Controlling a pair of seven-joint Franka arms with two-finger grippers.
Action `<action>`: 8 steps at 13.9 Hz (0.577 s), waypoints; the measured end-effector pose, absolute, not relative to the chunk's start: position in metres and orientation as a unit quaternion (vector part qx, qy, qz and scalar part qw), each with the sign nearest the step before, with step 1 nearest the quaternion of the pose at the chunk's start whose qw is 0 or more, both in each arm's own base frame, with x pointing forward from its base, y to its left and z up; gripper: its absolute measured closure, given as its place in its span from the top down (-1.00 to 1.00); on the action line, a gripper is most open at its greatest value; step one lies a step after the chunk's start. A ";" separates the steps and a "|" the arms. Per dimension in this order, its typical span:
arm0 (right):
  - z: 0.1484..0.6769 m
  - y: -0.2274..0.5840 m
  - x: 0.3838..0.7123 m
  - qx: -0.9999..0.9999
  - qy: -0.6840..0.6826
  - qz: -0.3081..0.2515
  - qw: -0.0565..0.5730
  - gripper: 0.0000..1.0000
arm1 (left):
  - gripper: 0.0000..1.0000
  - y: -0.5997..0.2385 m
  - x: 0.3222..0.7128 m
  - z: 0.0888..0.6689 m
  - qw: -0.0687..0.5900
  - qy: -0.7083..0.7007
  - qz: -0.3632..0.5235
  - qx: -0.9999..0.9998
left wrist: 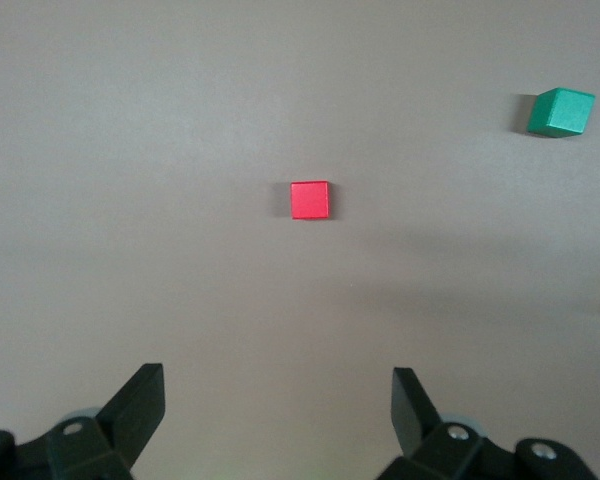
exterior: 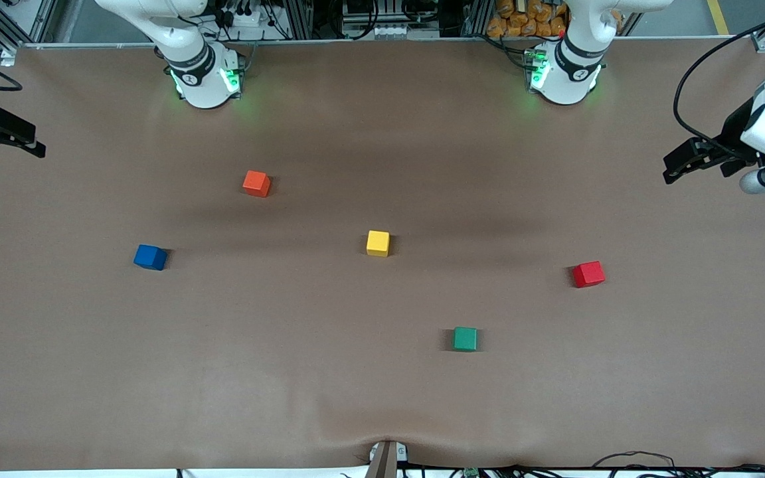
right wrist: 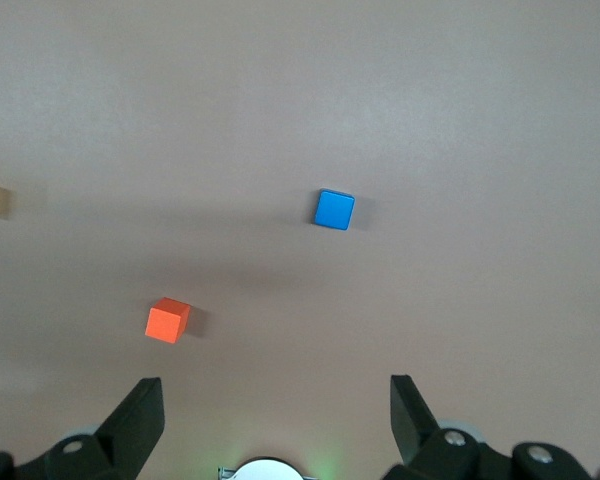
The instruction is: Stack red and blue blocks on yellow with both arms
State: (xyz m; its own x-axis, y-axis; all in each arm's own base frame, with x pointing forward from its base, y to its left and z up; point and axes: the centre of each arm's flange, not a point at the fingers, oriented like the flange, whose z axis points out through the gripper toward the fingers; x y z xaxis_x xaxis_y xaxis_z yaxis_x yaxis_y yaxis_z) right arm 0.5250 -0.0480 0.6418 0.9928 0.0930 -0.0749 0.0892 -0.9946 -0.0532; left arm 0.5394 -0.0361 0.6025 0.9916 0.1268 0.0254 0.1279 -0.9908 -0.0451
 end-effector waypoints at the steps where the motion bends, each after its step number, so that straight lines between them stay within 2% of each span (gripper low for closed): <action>1: 0.642 -0.048 0.525 -0.998 -0.046 0.039 0.025 1.00 | 1.00 -0.036 0.540 0.601 0.024 -0.064 -0.010 -0.998; 8: 0.642 -0.048 0.525 -0.998 -0.046 0.039 0.025 1.00 | 1.00 -0.035 0.541 0.605 0.025 -0.063 -0.001 -0.998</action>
